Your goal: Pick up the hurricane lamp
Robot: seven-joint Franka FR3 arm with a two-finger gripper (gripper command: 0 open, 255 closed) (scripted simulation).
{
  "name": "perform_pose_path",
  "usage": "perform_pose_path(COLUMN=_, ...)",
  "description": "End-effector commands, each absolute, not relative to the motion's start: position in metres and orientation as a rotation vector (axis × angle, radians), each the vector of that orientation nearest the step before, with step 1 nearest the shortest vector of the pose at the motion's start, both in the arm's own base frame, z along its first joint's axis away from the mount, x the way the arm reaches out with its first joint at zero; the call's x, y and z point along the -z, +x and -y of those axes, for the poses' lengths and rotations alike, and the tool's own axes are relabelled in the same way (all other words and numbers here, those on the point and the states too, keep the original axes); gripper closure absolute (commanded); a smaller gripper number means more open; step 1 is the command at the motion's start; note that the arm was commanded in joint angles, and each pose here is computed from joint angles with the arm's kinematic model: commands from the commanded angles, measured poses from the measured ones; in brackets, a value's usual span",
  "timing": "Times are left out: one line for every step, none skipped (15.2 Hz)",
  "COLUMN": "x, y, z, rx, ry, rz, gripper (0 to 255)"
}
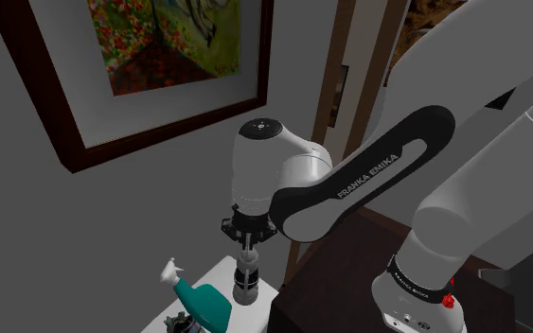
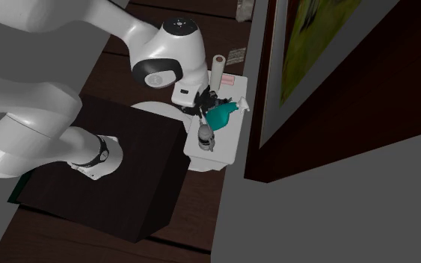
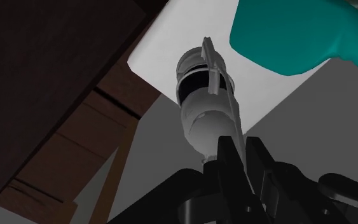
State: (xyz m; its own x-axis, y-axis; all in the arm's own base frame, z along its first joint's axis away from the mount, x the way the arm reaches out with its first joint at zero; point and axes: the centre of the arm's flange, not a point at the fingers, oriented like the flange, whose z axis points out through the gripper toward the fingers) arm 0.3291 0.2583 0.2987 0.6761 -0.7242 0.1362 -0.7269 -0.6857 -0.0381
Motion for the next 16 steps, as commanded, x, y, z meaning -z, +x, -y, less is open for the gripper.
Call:
perform_pose_path(x=-0.306, y=0.329, z=-0.258, rx=-0.219, ry=2.858, rz=1.237, gripper=255)
perform_pose_path(x=-0.311, y=0.329, z=-0.258, rx=-0.219, ry=2.858, rz=1.237, gripper=255)
perform_pose_path(x=-0.317, y=0.329, z=-0.258, rx=-0.219, ry=2.858, rz=1.237, gripper=255)
perform_pose_path(x=-0.322, y=0.329, z=-0.258, rx=-0.219, ry=2.858, rz=1.237, gripper=255)
perform_pose_path(x=-0.327, y=0.329, z=-0.258, rx=-0.219, ry=2.858, rz=1.237, gripper=255)
perform_pose_path(x=-0.333, y=0.329, z=-0.258, rx=-0.219, ry=2.858, rz=1.237, gripper=255)
perform_pose_path(x=-0.338, y=0.329, z=-0.258, rx=-0.219, ry=2.858, rz=1.237, gripper=255)
perform_pose_path(x=-0.343, y=0.329, z=-0.258, rx=-0.219, ry=2.858, rz=1.237, gripper=255)
perform_pose_path(x=-0.348, y=0.329, z=-0.258, rx=-0.219, ry=2.858, rz=1.237, gripper=255)
perform_pose_path(x=-0.354, y=0.329, z=-0.258, rx=-0.219, ry=2.858, rz=1.237, gripper=255)
perform_pose_path(x=-0.359, y=0.329, z=-0.258, rx=-0.219, ry=2.858, rz=1.237, gripper=255)
perform_pose_path(x=-0.364, y=0.329, z=-0.258, rx=-0.219, ry=2.858, rz=1.237, gripper=255)
perform_pose_path(x=-0.37, y=0.329, z=-0.258, rx=-0.219, ry=2.858, rz=1.237, gripper=255)
perform_pose_path(x=-0.375, y=0.329, z=-0.258, rx=-0.219, ry=2.858, rz=1.237, gripper=255)
perform_pose_path(x=-0.376, y=0.329, z=-0.258, rx=-0.219, ry=2.858, rz=1.237, gripper=255)
perform_pose_path(x=-0.376, y=0.329, z=-0.258, rx=-0.218, ry=2.858, rz=1.237, gripper=255)
